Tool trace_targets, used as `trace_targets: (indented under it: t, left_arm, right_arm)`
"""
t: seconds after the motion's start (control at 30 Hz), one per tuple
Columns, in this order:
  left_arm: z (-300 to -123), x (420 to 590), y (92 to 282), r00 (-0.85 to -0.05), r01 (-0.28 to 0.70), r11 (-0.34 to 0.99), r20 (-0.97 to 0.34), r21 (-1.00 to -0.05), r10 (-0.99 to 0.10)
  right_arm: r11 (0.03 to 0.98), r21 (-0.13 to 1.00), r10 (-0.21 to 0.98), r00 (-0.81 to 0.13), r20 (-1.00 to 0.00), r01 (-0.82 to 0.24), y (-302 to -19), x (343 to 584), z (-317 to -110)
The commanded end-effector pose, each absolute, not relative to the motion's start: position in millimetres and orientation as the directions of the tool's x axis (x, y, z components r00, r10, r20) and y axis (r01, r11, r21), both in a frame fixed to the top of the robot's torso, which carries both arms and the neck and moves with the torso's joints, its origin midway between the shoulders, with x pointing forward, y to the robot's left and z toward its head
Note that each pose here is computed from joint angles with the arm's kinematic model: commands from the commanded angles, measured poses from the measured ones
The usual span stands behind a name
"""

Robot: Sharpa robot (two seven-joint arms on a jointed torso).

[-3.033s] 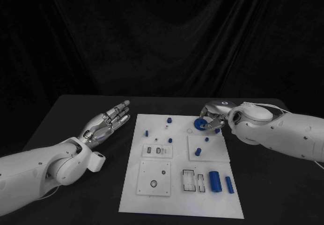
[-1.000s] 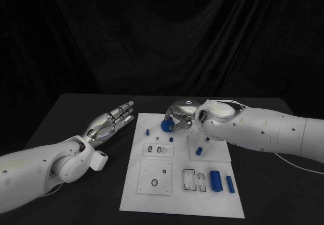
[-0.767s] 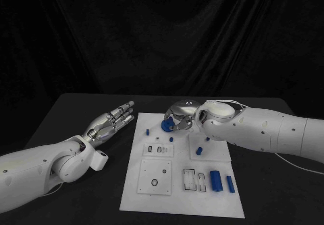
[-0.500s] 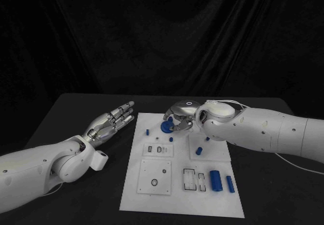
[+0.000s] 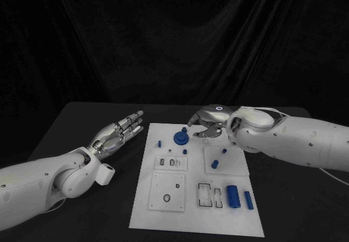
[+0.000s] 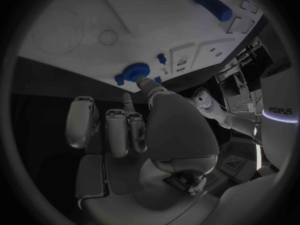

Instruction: Assemble the parts on the task board

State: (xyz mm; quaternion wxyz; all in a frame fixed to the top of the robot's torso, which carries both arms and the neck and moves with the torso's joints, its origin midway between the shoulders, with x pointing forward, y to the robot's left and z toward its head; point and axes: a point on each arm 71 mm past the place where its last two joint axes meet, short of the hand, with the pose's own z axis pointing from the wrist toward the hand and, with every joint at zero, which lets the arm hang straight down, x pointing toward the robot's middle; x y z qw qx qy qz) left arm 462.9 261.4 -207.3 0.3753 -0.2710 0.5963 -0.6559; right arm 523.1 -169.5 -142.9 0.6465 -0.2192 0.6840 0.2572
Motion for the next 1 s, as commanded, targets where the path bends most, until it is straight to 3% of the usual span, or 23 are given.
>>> trace_targets:
  t: [0.03, 0.3, 0.5, 1.0]
  left_arm:
    - [-206.3, 461.7, 261.5, -0.574, 0.175, -0.014, -0.09, -0.985, -0.814]
    - [-206.4, 462.1, 259.3, -0.577, 0.175, -0.017, -0.089, -0.984, -0.812]
    - [-206.8, 462.2, 258.5, -0.579, 0.175, -0.019, -0.088, -0.984, -0.811]
    - [-208.5, 462.2, 257.3, -0.583, 0.169, -0.019, -0.084, -0.985, -0.808]
  right_arm:
    - [0.806, 0.059, 0.061, -0.018, -0.998, -0.59, -189, 519, -127]
    - [0.859, 0.061, 0.054, -0.029, -0.998, -0.508, -242, 507, -122]
    - [0.884, 0.077, 0.064, -0.043, -0.997, -0.462, -273, 496, -137]
    - [0.921, 0.089, 0.055, -0.101, -0.993, -0.378, -308, 488, -172]
